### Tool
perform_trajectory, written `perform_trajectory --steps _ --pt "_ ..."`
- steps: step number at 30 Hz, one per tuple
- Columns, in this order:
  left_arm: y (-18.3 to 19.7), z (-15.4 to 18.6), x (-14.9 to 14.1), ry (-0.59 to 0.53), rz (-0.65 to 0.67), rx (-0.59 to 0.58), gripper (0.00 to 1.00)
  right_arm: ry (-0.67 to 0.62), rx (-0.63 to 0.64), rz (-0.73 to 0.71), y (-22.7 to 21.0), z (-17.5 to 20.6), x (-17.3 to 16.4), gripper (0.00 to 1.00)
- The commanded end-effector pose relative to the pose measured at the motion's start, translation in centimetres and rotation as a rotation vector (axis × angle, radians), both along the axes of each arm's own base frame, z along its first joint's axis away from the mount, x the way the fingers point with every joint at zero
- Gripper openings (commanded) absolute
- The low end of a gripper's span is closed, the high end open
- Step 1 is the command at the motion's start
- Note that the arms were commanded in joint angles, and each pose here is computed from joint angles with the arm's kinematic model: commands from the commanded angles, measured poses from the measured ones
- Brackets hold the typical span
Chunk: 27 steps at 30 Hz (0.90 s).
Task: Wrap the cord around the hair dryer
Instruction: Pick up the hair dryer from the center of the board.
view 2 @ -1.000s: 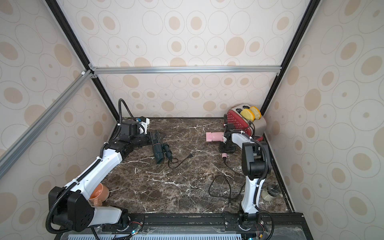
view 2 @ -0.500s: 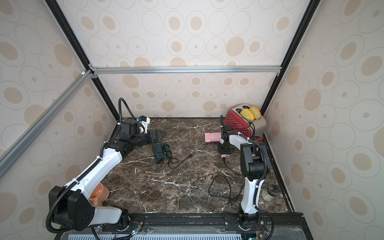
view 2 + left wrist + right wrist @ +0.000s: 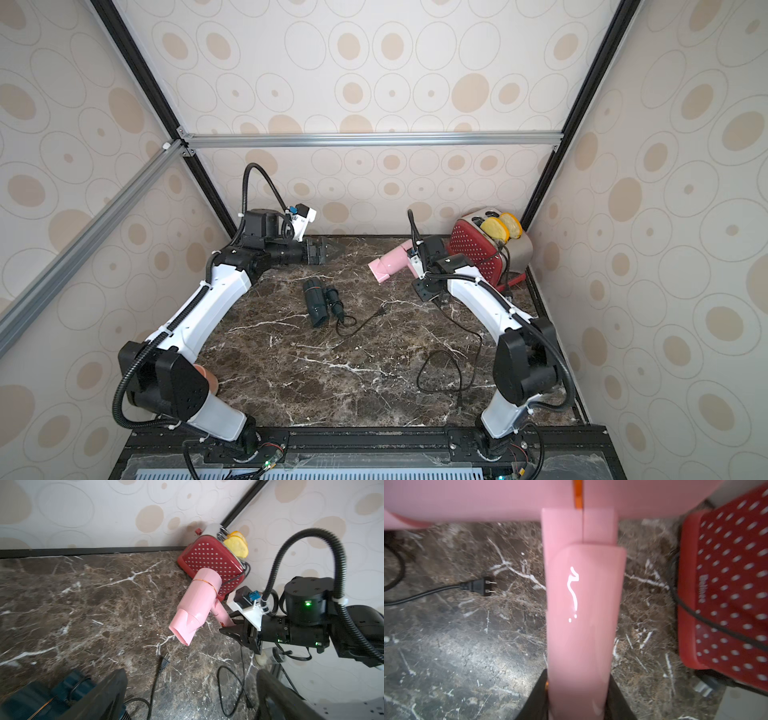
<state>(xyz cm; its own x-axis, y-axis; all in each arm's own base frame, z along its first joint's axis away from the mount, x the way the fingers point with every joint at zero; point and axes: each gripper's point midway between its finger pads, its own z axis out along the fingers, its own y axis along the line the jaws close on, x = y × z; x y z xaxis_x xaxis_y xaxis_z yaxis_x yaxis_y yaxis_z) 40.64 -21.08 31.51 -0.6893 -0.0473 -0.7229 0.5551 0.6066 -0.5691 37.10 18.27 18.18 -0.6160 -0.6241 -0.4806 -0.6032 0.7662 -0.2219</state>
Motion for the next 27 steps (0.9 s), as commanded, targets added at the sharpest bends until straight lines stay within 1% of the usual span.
perform_trajectory --steps 1,4,8,10,15,20,23,27 --pt "-1.7 3.7 -1.6 -0.065 -0.198 -0.11 0.99 -0.139 -0.009 0.217 2.3 4.3 -1.1 0.0" --pt "-2.6 4.9 -2.2 -0.058 -0.29 -0.165 0.98 -0.238 -0.048 0.343 3.9 6.7 -2.4 0.0" --pt "-2.9 5.6 -3.4 -0.059 -0.352 -0.195 0.98 -0.304 -0.074 0.413 4.6 9.4 -3.1 0.0" --pt "-3.3 5.6 -4.6 -0.047 -0.39 -0.21 0.98 -0.333 -0.075 0.447 5.0 10.7 -3.4 0.0" --pt "-3.3 4.0 -6.6 -0.015 -0.41 -0.162 0.96 -0.393 -0.107 0.519 6.1 13.2 -4.1 0.0" --pt "-3.9 4.2 -7.8 -0.015 -0.434 -0.159 0.92 -0.428 -0.174 0.573 7.1 13.8 -4.2 0.0" --pt "-4.2 4.4 -7.8 -0.023 -0.42 -0.144 0.88 -0.456 -0.218 0.579 7.7 13.9 -3.8 0.0" --pt "-4.0 4.0 -8.0 -0.01 -0.414 -0.123 0.8 -0.5 -0.214 0.563 8.3 14.8 -3.3 0.0"
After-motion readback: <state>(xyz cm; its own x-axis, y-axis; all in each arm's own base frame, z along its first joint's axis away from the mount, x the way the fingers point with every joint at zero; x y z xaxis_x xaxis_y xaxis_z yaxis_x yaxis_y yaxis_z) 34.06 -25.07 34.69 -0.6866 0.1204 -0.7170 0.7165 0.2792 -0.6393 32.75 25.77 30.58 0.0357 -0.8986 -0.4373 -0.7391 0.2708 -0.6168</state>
